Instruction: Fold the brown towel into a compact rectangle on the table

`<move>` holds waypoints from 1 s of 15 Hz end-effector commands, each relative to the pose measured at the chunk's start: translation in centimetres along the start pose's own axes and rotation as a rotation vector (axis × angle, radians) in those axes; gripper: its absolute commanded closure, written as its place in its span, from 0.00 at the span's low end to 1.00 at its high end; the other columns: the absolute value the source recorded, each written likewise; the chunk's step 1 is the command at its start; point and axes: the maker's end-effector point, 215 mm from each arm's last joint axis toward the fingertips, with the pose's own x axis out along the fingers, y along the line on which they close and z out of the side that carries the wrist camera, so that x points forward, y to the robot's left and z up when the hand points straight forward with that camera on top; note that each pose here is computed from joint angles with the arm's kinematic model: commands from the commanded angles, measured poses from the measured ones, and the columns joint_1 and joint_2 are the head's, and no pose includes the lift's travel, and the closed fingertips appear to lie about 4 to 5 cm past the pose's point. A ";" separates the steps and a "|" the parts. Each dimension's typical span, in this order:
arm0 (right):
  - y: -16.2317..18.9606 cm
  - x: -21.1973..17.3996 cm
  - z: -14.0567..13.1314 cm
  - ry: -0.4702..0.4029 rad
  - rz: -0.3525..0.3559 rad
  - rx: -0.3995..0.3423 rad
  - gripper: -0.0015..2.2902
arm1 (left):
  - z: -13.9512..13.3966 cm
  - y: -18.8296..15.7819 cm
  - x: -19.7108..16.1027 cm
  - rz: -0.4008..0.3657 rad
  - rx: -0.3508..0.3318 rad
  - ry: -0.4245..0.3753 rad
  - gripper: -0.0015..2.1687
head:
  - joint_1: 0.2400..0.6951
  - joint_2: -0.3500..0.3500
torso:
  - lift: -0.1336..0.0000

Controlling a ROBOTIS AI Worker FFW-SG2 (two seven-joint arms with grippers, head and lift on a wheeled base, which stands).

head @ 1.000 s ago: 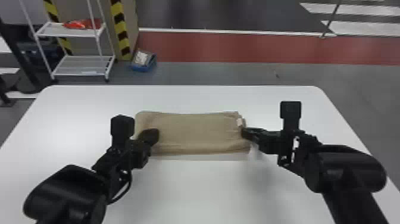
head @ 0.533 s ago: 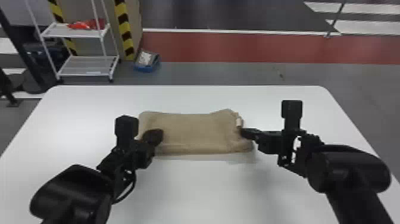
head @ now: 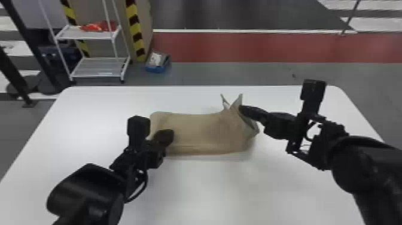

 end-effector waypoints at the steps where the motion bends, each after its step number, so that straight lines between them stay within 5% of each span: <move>1: 0.9 0.1 0.3 0.000 -0.008 -0.036 0.66 | -0.1 -0.5 0.0 -0.007 0.002 0.001 0.79 | 1.00 0.52 | 0.08; 2: -0.1 0.1 -0.1 0.012 -0.062 -0.072 0.64 | -0.1 -0.6 0.0 -0.008 0.002 0.001 0.79 | 1.00 0.52 | 0.08; 3: -1.1 -0.1 -0.7 0.019 -0.101 -0.093 0.48 | -0.2 -0.6 -0.1 -0.008 0.001 0.003 0.79 | 1.00 0.52 | 0.08; 4: -2.0 -0.5 -1.2 0.021 -0.126 -0.110 0.17 | -0.2 -0.5 -0.1 -0.008 0.002 0.003 0.79 | 1.00 0.52 | 0.08; 5: -3.1 -0.9 -1.8 0.028 -0.157 -0.122 0.03 | -0.3 -0.4 -0.1 -0.007 0.004 0.004 0.79 | 1.00 0.51 | 0.08; 9: -6.5 -2.8 -2.2 0.013 -0.285 -0.148 0.02 | -0.4 -0.7 -0.1 -0.011 0.006 0.005 0.79 | 1.00 0.46 | 0.08; 15: -5.8 -1.1 -2.4 0.025 -0.268 -0.157 0.06 | -0.6 -0.7 -0.3 -0.012 0.009 0.008 0.79 | 1.00 0.43 | 0.08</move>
